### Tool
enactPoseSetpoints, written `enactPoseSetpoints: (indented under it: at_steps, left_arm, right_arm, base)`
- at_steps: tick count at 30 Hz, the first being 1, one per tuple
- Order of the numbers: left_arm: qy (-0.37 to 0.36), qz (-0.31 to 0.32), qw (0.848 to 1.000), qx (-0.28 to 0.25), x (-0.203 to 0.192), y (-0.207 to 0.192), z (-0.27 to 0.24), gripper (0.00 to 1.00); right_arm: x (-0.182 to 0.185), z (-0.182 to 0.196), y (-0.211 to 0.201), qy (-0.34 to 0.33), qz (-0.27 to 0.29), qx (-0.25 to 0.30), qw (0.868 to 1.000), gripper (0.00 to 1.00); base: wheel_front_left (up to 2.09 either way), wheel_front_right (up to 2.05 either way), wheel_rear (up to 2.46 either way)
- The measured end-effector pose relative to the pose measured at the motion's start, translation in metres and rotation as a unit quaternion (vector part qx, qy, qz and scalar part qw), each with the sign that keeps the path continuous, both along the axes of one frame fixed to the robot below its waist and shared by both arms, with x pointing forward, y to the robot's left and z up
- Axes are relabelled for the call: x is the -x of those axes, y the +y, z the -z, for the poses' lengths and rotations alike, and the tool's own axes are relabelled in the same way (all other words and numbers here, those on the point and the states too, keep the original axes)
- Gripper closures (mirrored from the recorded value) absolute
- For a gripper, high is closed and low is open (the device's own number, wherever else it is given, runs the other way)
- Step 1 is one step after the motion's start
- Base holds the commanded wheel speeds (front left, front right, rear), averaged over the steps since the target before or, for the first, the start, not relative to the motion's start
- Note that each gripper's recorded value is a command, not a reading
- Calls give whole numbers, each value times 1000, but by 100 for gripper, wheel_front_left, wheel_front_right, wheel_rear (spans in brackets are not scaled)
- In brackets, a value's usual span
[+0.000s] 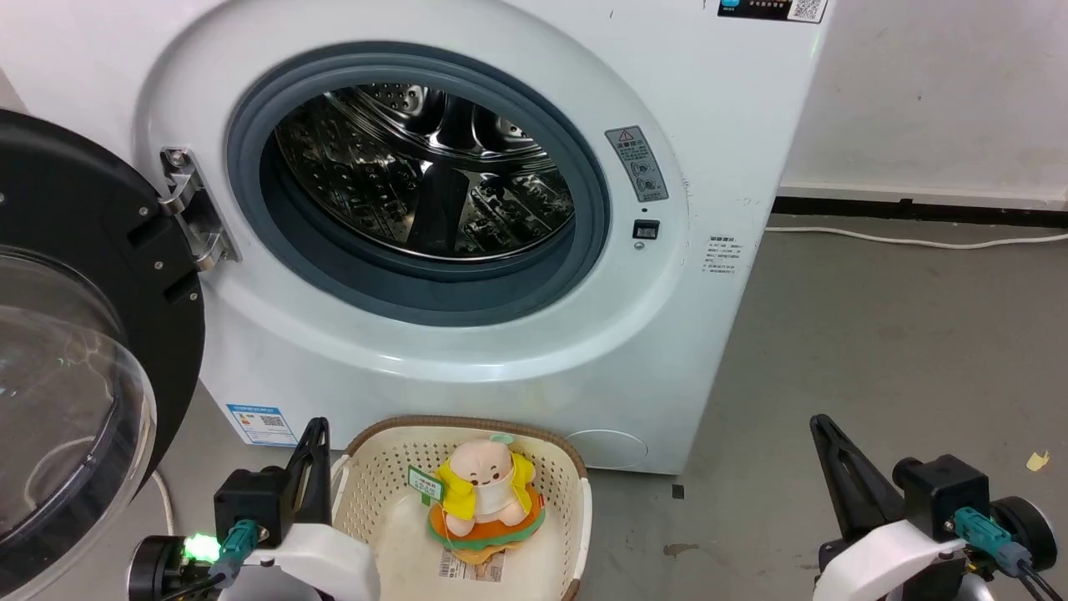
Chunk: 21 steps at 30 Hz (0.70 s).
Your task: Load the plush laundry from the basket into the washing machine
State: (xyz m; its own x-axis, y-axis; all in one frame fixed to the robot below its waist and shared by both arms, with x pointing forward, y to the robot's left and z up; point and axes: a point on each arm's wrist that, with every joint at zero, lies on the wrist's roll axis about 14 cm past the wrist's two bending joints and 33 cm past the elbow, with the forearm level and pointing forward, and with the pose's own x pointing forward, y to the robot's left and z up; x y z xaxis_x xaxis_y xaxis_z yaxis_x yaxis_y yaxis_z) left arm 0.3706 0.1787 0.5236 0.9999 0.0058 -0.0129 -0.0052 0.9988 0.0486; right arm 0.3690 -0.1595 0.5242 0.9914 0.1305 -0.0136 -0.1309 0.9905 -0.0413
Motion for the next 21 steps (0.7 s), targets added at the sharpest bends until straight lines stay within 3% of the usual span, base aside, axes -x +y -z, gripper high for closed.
enactPoseSetpoints:
  at_steps: [14, 15, 21]
  left_arm:
    - [0, 0, 1000, 0, 0, 0, 0, 100]
    - [0, 0, 1000, 0, 0, 0, 0, 0]
    - [0, 0, 1000, 0, 0, 0, 0, 0]
  right_arm:
    - [0, 0, 0, 0, 0, 0, 1000, 100]
    - [0, 0, 0, 0, 0, 0, 1000, 0]
    - [0, 0, 0, 0, 0, -1, 1000, 0]
  base:
    - [0, 0, 0]
    - [0, 0, 0]
    - [0, 0, 0]
